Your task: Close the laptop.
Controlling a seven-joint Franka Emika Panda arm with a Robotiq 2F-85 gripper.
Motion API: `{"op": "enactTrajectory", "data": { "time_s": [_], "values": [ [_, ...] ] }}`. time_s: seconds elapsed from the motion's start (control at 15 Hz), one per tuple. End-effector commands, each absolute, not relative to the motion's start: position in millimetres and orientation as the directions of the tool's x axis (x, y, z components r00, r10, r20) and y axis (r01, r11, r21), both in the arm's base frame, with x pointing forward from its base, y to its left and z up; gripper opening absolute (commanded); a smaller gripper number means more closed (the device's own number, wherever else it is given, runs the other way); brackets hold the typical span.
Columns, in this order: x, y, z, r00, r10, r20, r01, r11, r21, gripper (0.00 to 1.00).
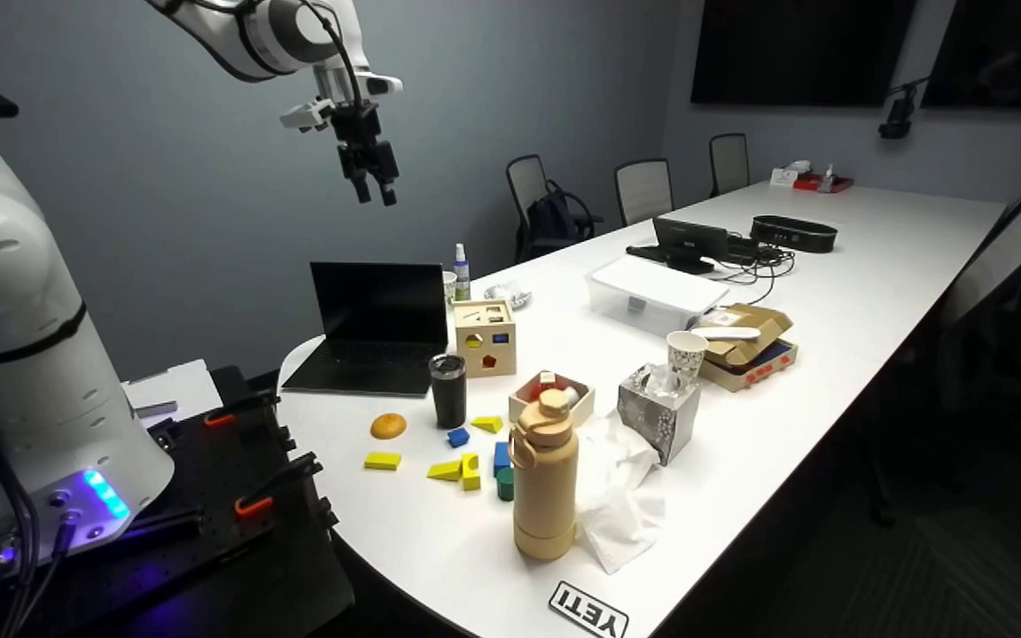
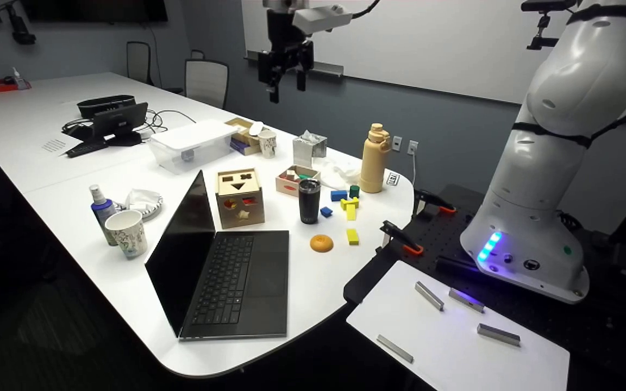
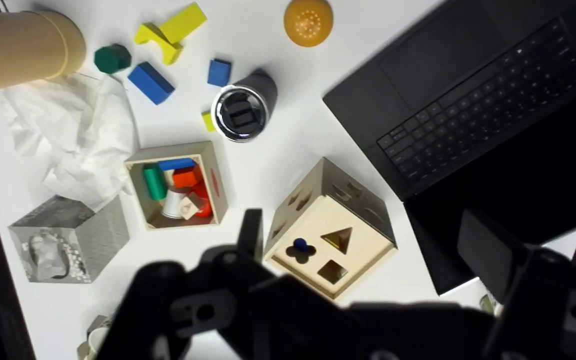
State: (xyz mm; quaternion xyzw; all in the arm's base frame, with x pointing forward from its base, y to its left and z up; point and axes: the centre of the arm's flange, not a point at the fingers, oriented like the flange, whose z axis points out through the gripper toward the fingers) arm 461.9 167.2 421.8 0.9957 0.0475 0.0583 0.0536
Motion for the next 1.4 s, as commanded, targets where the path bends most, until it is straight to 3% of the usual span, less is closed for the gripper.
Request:
{"op": "enactTrajectory", "data": {
  "time_s": [0.0, 0.53, 1.33],
  "values": [
    [517, 233, 377, 0.991, 0.056, 0.121, 0.044, -0.994, 0.098, 1.0],
    [573, 349, 269, 0.983, 0.06, 0.171, 0.063, -0.998, -0.013, 1.0],
    [593, 411, 222, 0.97, 0.117, 0.214, 0.125, -0.992, -0.026, 1.0]
  ]
}}
